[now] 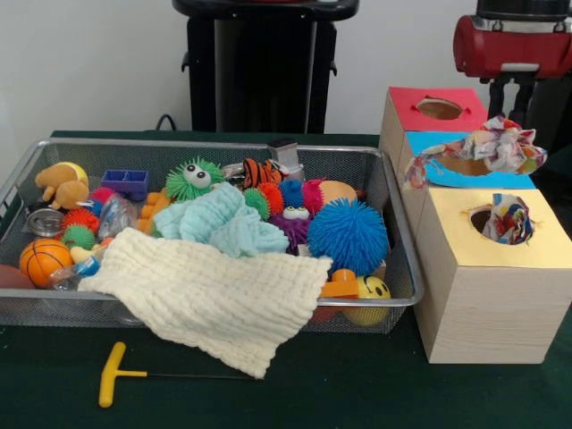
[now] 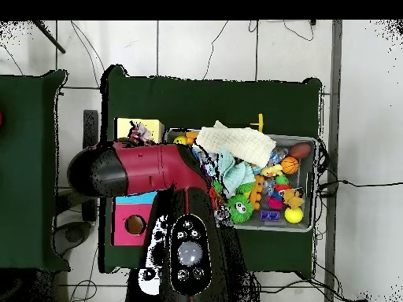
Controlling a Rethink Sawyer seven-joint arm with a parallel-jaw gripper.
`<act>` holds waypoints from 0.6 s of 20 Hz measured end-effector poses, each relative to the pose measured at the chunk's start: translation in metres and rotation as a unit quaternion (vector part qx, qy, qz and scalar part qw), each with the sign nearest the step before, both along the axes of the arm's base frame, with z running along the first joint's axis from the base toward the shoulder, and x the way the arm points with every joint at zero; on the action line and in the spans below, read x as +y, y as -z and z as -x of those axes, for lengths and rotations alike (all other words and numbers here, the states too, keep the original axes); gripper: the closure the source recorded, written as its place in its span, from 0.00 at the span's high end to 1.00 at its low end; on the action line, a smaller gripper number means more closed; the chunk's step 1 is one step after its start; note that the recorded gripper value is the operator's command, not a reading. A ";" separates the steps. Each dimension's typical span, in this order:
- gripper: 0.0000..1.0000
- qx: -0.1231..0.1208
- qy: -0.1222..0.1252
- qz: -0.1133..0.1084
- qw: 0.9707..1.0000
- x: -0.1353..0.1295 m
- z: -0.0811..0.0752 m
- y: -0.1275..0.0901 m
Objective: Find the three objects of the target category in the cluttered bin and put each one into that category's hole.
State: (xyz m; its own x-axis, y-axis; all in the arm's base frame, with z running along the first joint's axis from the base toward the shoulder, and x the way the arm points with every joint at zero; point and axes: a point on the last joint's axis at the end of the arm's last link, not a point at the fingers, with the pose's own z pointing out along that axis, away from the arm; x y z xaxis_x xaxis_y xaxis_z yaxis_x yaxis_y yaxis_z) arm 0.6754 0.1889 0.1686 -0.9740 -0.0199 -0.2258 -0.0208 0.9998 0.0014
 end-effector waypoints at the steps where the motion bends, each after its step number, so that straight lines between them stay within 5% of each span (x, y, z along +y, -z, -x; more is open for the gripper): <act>1: 0.00 -0.001 0.000 0.001 1.000 0.000 -0.001 0.001; 12: 0.00 0.025 0.006 0.015 1.000 -0.008 -0.001 0.044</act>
State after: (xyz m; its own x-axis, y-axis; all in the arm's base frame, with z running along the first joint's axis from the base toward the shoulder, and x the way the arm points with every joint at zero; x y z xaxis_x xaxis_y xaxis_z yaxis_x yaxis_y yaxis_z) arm 0.6761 0.1810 0.1248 -0.9841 -0.0148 -0.1769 -0.0100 0.9995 -0.0285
